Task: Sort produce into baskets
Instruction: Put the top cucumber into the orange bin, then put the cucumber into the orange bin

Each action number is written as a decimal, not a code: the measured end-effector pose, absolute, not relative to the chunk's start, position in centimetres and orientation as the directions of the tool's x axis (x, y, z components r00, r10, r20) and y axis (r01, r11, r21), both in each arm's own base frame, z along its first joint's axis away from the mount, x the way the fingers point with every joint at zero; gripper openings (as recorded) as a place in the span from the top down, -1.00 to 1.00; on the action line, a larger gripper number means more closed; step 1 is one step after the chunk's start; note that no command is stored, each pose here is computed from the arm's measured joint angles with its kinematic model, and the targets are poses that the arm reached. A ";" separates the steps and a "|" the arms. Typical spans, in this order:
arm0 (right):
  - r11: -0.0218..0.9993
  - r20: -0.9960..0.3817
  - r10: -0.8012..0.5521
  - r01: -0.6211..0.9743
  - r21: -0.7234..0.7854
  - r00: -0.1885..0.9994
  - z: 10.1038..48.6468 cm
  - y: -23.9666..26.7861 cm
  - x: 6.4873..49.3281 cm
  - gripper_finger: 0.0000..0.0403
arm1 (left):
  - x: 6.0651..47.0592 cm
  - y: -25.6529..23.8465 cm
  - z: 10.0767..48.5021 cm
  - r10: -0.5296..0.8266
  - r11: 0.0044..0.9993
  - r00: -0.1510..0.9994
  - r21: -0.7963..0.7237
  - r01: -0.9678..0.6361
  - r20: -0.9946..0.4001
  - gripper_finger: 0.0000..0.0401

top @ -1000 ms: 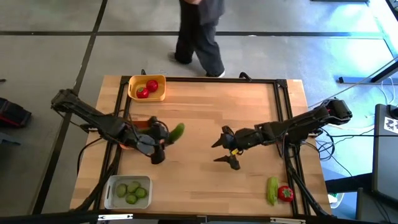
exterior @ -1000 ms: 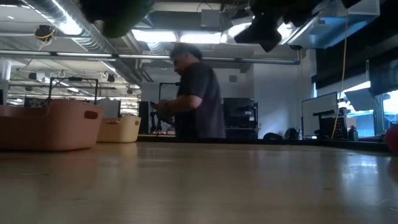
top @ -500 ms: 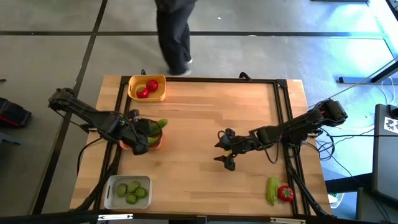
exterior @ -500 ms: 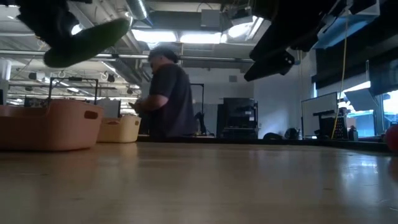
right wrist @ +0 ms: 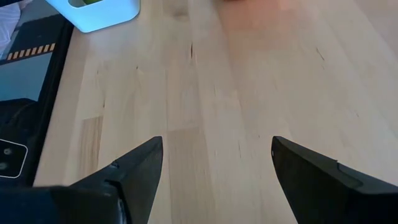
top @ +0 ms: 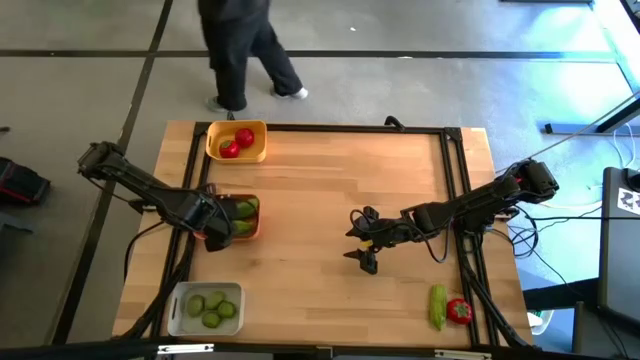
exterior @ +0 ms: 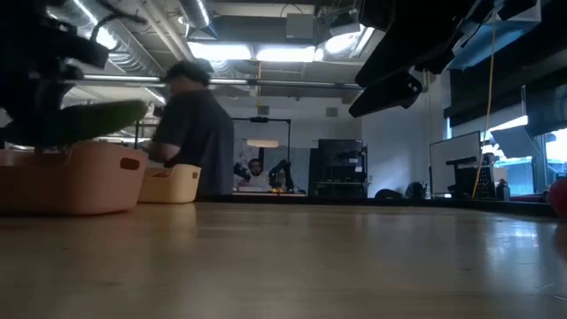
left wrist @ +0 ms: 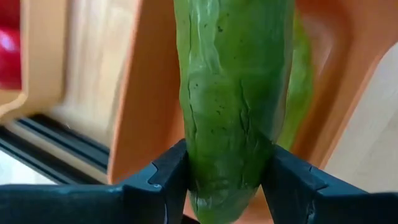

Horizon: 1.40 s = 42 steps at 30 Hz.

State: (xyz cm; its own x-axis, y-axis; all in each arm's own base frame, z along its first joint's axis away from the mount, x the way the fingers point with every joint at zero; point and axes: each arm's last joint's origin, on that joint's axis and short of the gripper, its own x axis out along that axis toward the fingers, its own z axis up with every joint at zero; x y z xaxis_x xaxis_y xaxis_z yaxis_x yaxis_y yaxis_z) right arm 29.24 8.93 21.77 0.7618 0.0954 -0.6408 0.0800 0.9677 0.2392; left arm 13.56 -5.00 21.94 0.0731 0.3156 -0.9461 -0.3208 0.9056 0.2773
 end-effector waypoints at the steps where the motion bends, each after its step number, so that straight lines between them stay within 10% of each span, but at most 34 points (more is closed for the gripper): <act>1: 0.969 -0.641 0.095 0.078 0.236 0.762 21.8 8.9 29.2 -0.44 | 13.4 -5.0 21.6 0.310 0.906 0.057 0.277 -0.320 -0.949 0.17; 20: 0.979 -0.658 0.089 0.057 0.197 0.748 21.6 8.9 29.1 -0.44 | 14.4 -4.4 20.6 0.355 0.898 -0.061 0.359 -0.253 -0.933 0.16; 31: 0.980 -0.657 0.084 0.059 0.192 0.749 21.6 8.8 29.1 -0.44 | 14.1 -3.8 20.6 0.370 0.880 -0.120 0.389 -0.273 -0.921 -0.34; 42: 0.977 -0.627 0.092 0.051 0.206 0.773 21.9 8.9 29.3 -0.44 | 16.1 -4.5 24.1 0.314 0.899 0.029 0.288 -0.330 -0.949 -0.37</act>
State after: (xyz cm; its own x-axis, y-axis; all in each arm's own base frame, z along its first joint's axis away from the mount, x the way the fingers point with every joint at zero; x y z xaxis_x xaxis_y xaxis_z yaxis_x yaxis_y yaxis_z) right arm 29.34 8.87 21.92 0.7734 0.0917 -0.6272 0.0515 0.9771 0.2063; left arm 16.09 -4.52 24.05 0.0286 0.3143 -0.9489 -0.3296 0.8991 0.2879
